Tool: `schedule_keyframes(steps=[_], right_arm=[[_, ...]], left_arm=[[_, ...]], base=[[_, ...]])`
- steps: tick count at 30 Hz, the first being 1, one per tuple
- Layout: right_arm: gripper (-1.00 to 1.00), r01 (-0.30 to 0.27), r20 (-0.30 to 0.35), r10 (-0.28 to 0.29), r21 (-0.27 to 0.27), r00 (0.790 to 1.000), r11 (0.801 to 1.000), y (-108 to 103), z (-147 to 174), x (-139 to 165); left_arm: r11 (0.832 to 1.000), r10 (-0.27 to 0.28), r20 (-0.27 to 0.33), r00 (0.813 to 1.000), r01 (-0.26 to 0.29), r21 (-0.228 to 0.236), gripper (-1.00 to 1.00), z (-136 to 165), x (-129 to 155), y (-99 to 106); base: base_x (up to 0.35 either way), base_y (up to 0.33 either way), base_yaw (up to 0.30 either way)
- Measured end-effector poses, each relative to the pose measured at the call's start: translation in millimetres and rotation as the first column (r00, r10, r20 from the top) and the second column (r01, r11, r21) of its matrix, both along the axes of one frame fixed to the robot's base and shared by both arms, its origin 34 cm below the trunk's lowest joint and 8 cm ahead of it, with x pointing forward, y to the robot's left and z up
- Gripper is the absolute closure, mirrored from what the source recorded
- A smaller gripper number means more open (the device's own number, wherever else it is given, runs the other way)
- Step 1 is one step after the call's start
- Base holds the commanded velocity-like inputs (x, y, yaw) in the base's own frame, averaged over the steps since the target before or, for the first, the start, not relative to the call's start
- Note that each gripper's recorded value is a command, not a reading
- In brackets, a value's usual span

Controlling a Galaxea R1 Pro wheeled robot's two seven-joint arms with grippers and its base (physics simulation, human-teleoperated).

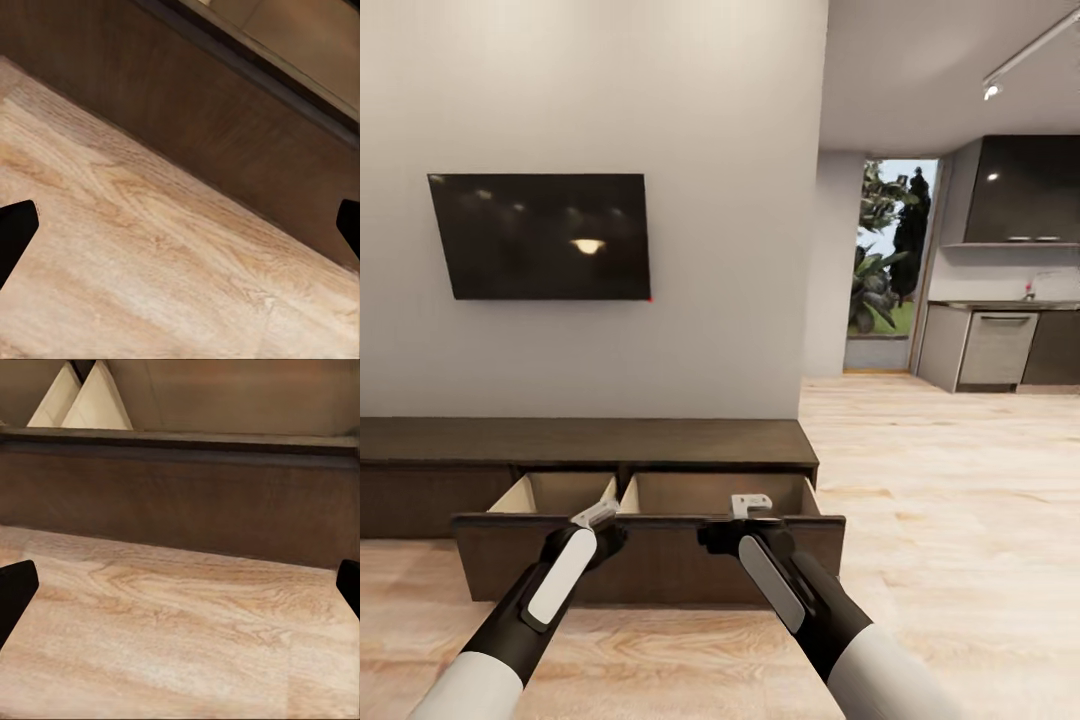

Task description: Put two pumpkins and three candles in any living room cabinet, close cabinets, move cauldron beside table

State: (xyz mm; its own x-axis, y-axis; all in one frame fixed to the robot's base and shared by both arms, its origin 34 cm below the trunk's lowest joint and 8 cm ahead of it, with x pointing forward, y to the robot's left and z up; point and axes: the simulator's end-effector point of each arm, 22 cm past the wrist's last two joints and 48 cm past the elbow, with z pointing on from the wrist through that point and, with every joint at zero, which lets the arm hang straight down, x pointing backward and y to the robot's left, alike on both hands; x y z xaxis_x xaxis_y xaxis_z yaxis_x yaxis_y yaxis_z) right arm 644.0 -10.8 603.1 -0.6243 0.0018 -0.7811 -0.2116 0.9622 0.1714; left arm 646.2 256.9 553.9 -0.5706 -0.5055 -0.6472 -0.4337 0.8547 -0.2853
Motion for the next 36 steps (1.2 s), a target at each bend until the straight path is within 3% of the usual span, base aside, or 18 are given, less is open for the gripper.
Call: schedule_keyframes(steps=[10, 21, 36], right_arm=[[-1.0, 0.0, 0.001, 0.0, -0.001, 1.0, 1.0, 0, 1, 0], [-1.0, -0.002, 0.004, 0.002, -0.006, 1.0, 1.0, 1, -25, -8], [-1.0, 0.013, -0.041, -0.012, 0.014, 0.999, 1.0, 1, -56, -3]], left_arm=[[1.0, 0.005, 0.007, 1.0, -0.005, -0.013, -1.0, 4, 1, 0], [1.0, 0.005, 0.015, 1.0, -0.005, -0.012, -1.0, -18, -5, 1], [1.0, 0.013, -0.032, 0.999, -0.013, 0.002, -1.0, -48, -4, 5]], base=[[-0.053, 0.001, -0.051], [0.0, 0.0, 0.0], [0.0, 0.0, 0.0]])
